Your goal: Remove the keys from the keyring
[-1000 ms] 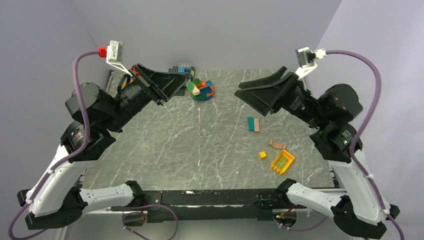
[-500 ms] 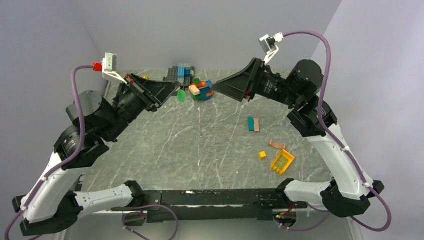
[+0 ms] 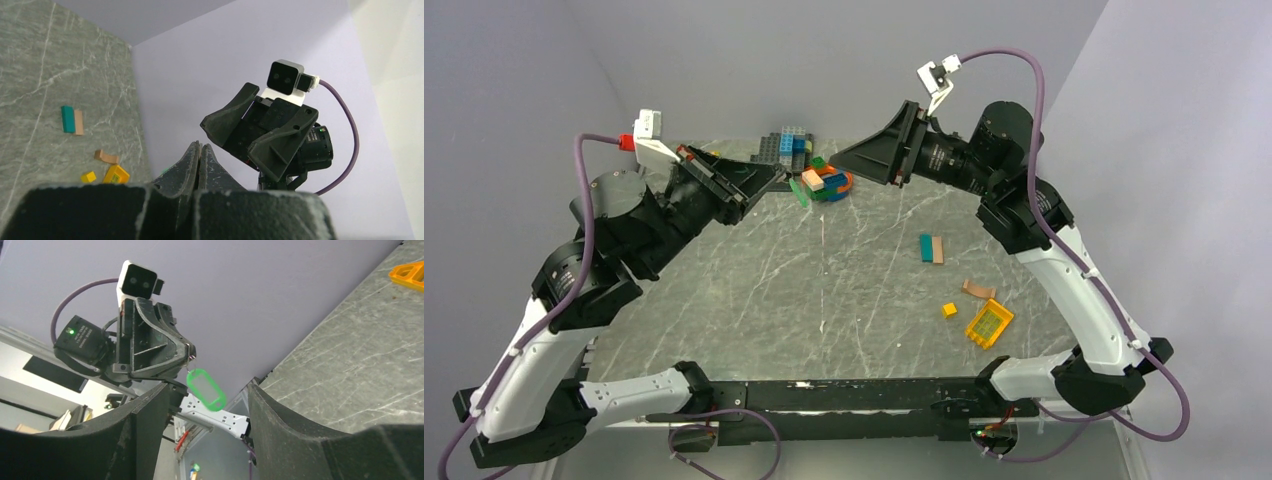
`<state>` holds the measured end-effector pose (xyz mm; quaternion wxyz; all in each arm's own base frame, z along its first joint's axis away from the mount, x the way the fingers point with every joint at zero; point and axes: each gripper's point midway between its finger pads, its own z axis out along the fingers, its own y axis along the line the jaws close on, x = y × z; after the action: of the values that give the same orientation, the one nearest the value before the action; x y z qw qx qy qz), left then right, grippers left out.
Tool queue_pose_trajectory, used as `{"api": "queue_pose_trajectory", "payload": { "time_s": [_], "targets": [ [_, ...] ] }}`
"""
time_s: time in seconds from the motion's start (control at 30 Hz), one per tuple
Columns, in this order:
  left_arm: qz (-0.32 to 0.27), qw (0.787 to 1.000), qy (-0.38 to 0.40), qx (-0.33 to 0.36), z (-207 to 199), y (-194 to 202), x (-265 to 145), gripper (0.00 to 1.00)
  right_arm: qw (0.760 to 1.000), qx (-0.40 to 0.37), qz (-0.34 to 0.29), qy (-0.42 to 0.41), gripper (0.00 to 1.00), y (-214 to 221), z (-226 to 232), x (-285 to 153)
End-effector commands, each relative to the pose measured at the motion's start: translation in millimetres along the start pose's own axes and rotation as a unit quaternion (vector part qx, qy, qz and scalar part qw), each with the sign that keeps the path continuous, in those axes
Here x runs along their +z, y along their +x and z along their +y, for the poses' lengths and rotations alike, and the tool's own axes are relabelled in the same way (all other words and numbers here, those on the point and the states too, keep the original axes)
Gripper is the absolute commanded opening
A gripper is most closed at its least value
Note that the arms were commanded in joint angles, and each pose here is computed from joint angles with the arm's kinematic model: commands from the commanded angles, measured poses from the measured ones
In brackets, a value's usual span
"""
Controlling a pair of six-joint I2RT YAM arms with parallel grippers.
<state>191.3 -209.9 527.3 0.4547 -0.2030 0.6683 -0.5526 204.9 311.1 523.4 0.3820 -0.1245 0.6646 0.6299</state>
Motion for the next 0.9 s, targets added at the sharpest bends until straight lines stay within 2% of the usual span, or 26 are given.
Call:
{"api": "queue_pose_trajectory", "payload": {
  "time_s": [0.0, 0.5, 0.87],
  "targets": [
    [0.015, 0.999, 0.022, -0.031, -16, 1, -2, 0.0, 0.999, -0.003, -0.008, -0.039, 0.62, -5, 27, -7],
    [0.154, 0.987, 0.016, -0.052, -18, 52, 23, 0.0, 0.993, -0.054, 0.097, -0.034, 0.53, 27, 17, -10],
    [0.142, 0.987, 0.018, -0.068, -17, 48, 22, 0.0, 0.992, -0.057, 0.104, -0.035, 0.5, 34, 12, -14]
  ]
}}
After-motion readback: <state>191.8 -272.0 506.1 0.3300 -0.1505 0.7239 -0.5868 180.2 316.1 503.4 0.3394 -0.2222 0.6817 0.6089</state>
